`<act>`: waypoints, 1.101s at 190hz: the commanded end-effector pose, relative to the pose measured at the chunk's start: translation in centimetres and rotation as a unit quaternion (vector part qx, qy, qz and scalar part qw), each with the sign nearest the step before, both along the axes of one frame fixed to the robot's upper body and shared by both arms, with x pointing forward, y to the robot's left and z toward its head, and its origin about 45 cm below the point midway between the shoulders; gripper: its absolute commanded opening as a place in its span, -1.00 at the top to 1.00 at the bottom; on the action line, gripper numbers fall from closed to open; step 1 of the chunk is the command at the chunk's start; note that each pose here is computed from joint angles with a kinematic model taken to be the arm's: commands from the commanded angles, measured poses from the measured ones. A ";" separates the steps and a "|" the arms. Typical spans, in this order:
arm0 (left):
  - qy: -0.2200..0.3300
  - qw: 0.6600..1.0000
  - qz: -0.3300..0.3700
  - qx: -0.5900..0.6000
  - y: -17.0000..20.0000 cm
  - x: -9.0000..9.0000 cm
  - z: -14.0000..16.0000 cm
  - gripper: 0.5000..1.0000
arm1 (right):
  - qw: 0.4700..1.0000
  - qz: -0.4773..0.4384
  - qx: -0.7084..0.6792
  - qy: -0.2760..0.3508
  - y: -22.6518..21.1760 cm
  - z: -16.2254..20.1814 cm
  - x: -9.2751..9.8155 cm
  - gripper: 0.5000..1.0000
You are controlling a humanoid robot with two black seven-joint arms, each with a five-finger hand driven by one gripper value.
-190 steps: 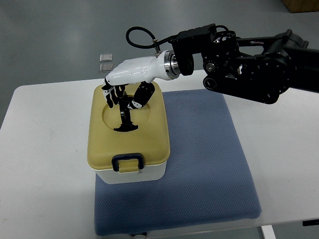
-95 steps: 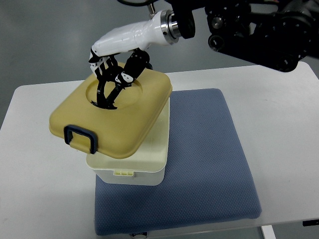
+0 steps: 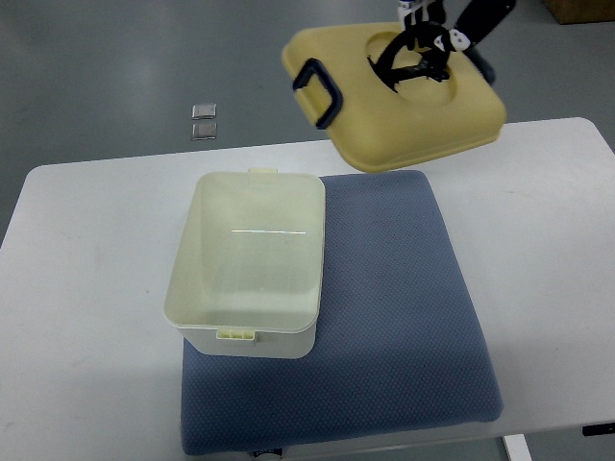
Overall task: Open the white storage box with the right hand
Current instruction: 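Carry the lid beside the box and lower it onto the cushion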
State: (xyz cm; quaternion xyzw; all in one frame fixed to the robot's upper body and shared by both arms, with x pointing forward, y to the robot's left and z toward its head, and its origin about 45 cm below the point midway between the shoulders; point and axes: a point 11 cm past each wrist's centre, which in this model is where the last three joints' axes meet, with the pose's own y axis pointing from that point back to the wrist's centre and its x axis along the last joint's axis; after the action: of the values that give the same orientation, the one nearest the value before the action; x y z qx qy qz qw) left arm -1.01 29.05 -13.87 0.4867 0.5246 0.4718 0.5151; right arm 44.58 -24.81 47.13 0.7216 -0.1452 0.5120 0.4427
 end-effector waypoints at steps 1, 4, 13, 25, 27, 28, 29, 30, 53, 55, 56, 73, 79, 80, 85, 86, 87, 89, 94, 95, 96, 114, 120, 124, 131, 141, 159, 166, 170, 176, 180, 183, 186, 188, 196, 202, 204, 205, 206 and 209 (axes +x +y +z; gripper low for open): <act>0.000 1.000 -0.002 0.000 0.0 0.0 0.0 -1.00 | 0.999 -0.035 -0.039 0.014 -4.3 -2.7 -0.2 1.00; 0.000 1.000 -0.002 0.000 0.0 0.0 0.0 -1.00 | 0.998 -0.036 -0.041 0.016 -4.5 -2.9 -0.2 1.00; 0.000 1.000 -0.002 0.000 0.0 0.0 0.0 -1.00 | 0.997 -0.049 -0.045 0.026 -5.8 -3.9 -0.4 1.00; 0.000 1.000 -0.002 0.000 0.0 0.0 0.0 -1.00 | 0.996 -0.060 -0.048 0.037 -6.9 -5.0 -0.7 1.00; 0.000 1.000 -0.001 0.000 0.0 0.0 0.0 -1.00 | 0.996 -0.061 -0.048 0.039 -7.0 -5.2 -0.7 1.00; 0.000 1.000 -0.001 0.000 0.0 0.0 0.0 -1.00 | 0.996 -0.061 -0.048 0.039 -7.0 -5.2 -0.7 1.00; 0.000 1.000 -0.002 0.000 0.0 0.0 0.0 -1.00 | 0.996 -0.061 -0.048 0.041 -7.1 -5.3 -0.7 1.00; 0.000 1.000 -0.002 0.000 0.0 0.0 0.0 -1.00 | 0.996 -0.061 -0.048 0.041 -7.1 -5.3 -0.7 1.00; 0.000 1.000 -0.002 0.000 0.0 0.0 0.0 -1.00 | 0.994 -0.068 -0.050 0.067 -7.8 -7.7 -1.1 1.00; 0.000 1.000 -0.002 0.000 0.0 0.0 0.0 -1.00 | 0.994 -0.068 -0.050 0.070 -7.8 -8.0 -1.2 1.00; 0.000 1.000 -0.002 0.000 0.0 0.0 0.0 -1.00 | 0.994 -0.068 -0.050 0.070 -7.8 -8.0 -1.2 1.00; 0.000 1.000 -0.002 0.001 0.1 0.0 0.0 -1.00 | 0.992 -0.067 -0.048 0.093 -7.8 -10.0 -1.5 1.00; 0.000 1.000 -0.002 0.001 0.1 0.0 0.0 -1.00 | 0.991 -0.069 -0.049 0.101 -8.0 -10.8 -1.7 1.00; 0.000 1.000 -0.002 0.001 0.1 0.0 0.0 -1.00 | 0.991 -0.070 -0.050 0.105 -8.1 -11.2 -1.7 1.00; 0.000 1.000 -0.002 0.001 0.1 0.0 0.0 -1.00 | 0.990 -0.070 -0.050 0.112 -8.1 -11.8 -1.9 1.00; 0.000 1.000 -0.001 0.001 0.1 0.0 0.0 -1.00 | 0.990 -0.070 -0.050 0.115 -8.1 -12.1 -1.9 1.00; 0.000 1.000 -0.001 0.001 0.1 0.0 0.0 -1.00 | 0.990 -0.070 -0.050 0.115 -8.1 -12.1 -1.9 1.00; 0.000 1.000 -0.002 0.001 0.1 0.0 0.0 -1.00 | 0.989 -0.070 -0.050 0.118 -8.1 -12.4 -2.0 1.00; 0.000 1.000 -0.002 0.001 0.1 0.0 0.0 -1.00 | 0.988 -0.066 -0.051 0.127 -7.9 -13.3 -2.2 1.00; 0.000 1.000 -0.002 0.001 0.1 0.0 0.0 -1.00 | 0.988 -0.066 -0.051 0.127 -7.9 -13.3 -2.2 1.00; 0.000 1.000 -0.002 0.001 0.1 0.0 0.0 -1.00 | 0.988 -0.065 -0.051 0.130 -7.8 -13.5 -2.2 1.00; -0.001 1.000 -0.001 0.002 0.2 0.0 0.0 -1.00 | 0.986 -0.054 -0.049 0.149 -6.8 -15.3 -2.5 1.00; -0.001 1.000 -0.001 0.003 0.2 0.0 0.0 -1.00 | 0.986 -0.054 -0.047 0.152 -6.8 -15.6 -2.6 1.00; -0.001 1.000 -0.001 0.003 0.2 0.0 0.0 -1.00 | 0.985 -0.054 -0.047 0.155 -6.8 -15.8 -2.7 1.00; 0.000 1.000 -0.001 0.004 0.3 0.0 0.0 -1.00 | 0.985 -0.053 -0.047 0.157 -6.8 -16.0 -2.8 1.00; 0.000 1.000 -0.001 0.004 0.3 0.0 0.0 -1.00 | 0.984 -0.051 -0.046 0.164 -6.7 -16.6 -3.1 1.00; 0.000 1.000 -0.001 0.004 0.3 0.0 0.0 -1.00 | 0.983 -0.042 -0.045 0.171 -6.0 -17.3 -3.4 1.00; 0.000 1.000 -0.001 0.004 0.3 0.0 0.0 -1.00 | 0.983 -0.037 -0.045 0.174 -5.7 -17.5 -3.6 1.00; 0.000 1.000 -0.001 0.004 0.3 0.0 0.0 -1.00 | 0.983 -0.034 -0.044 0.177 -5.5 -17.7 -3.8 1.00; 0.000 1.000 -0.001 0.004 0.3 0.0 0.0 -1.00 | 0.982 -0.029 -0.043 0.179 -5.3 -17.8 -4.0 1.00; 0.000 1.000 -0.001 0.004 0.3 0.0 0.0 -1.00 | 0.982 -0.024 -0.042 0.182 -5.0 -18.0 -4.1 1.00; 0.000 1.000 -0.002 0.004 0.3 0.0 0.0 -1.00 | 0.982 -0.022 -0.041 0.182 -4.9 -18.0 -4.2 1.00; 0.001 1.000 -0.002 0.005 0.3 0.0 0.0 -1.00 | 0.982 -0.017 -0.041 0.184 -4.6 -18.1 -4.4 1.00; 0.001 1.000 -0.002 0.004 0.3 0.0 0.0 -1.00 | 0.982 -0.015 -0.041 0.185 -4.4 -18.2 -4.5 1.00; 0.001 1.000 -0.002 0.005 0.3 0.0 0.0 -1.00 | 0.981 -0.008 -0.038 0.190 -4.0 -18.5 -4.8 1.00; 0.001 1.000 -0.002 0.004 0.3 0.0 0.0 -1.00 | 0.980 -0.001 -0.035 0.194 -3.5 -18.8 -5.0 1.00; 0.001 1.000 -0.002 0.004 0.3 0.0 0.0 -1.00 | 0.980 0.001 -0.034 0.195 -3.3 -18.9 -5.1 1.00; 0.001 1.000 -0.002 0.005 0.3 0.0 0.0 -1.00 | 0.980 0.003 -0.034 0.197 -3.2 -19.0 -5.2 1.00; 0.001 1.000 -0.002 0.005 0.3 0.0 0.0 -1.00 | 0.980 0.003 -0.034 0.197 -3.2 -19.0 -5.2 1.00; 0.001 1.000 -0.002 0.004 0.3 0.0 0.0 -1.00 | 0.979 0.006 -0.032 0.199 -2.9 -19.2 -5.3 1.00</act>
State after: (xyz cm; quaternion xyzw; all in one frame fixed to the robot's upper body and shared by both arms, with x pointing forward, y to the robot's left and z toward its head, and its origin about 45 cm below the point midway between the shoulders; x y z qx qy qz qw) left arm -1.03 29.33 -13.88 0.4900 0.5219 0.4728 0.5137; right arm 39.97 -29.09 28.75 0.7849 -0.0485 0.3673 0.4966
